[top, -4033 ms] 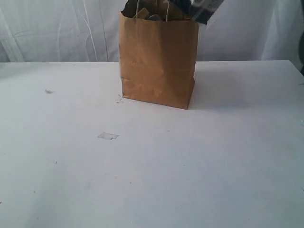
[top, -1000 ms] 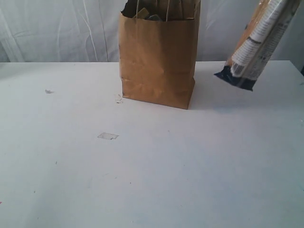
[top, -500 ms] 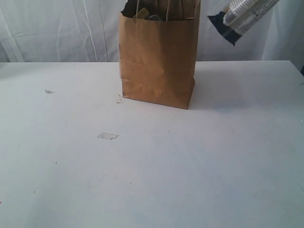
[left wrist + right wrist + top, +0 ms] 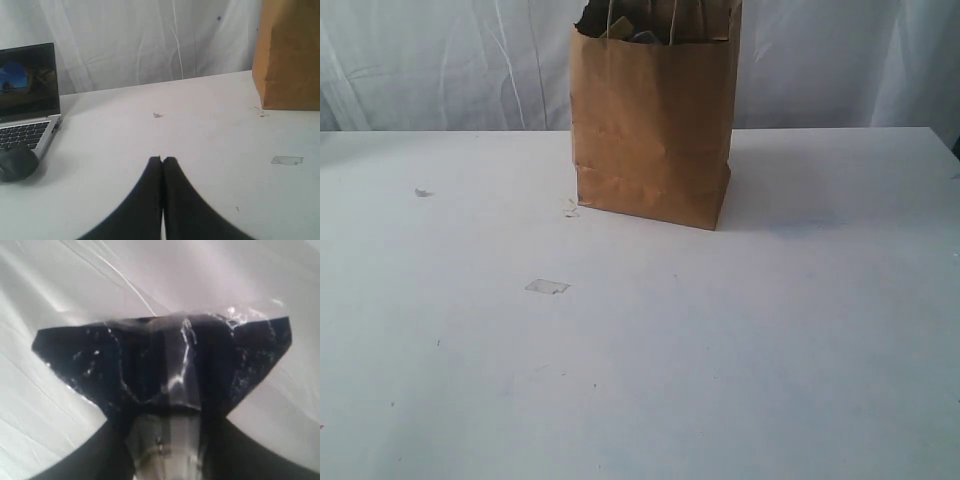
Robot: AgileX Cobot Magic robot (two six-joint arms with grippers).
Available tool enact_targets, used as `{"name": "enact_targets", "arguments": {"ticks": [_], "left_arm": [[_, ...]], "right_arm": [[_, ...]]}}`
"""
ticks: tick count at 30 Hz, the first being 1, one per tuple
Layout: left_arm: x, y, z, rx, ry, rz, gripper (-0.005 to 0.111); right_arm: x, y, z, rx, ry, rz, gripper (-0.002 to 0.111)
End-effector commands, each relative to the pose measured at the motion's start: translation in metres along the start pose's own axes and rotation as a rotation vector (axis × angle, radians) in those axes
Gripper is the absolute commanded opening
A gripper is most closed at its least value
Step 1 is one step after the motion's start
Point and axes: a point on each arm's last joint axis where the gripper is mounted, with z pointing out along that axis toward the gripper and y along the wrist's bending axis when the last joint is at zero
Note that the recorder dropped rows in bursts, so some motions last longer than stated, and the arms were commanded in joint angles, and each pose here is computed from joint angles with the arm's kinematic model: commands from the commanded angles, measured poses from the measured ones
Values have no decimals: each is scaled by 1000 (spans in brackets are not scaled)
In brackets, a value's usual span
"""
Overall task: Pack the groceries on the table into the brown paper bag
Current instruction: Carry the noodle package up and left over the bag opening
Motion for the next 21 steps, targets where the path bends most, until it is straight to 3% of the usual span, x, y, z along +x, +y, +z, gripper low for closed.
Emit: {"name": "enact_targets", "arguments": {"ticks": [1, 3, 10, 21], "left_arm": [[1, 0, -1, 7, -5, -4, 0], [1, 0, -1, 7, -5, -4, 0], [1, 0, -1, 7, -5, -4, 0], [1, 0, -1, 7, -5, -4, 0]], "right_arm": [[-11, 28, -1, -245, -221, -21, 0], [-4, 29, 4, -294, -256, -15, 0], [41, 12, 28, -268, -166, -8, 0], [56, 12, 30, -224, -124, -295, 0]]}}
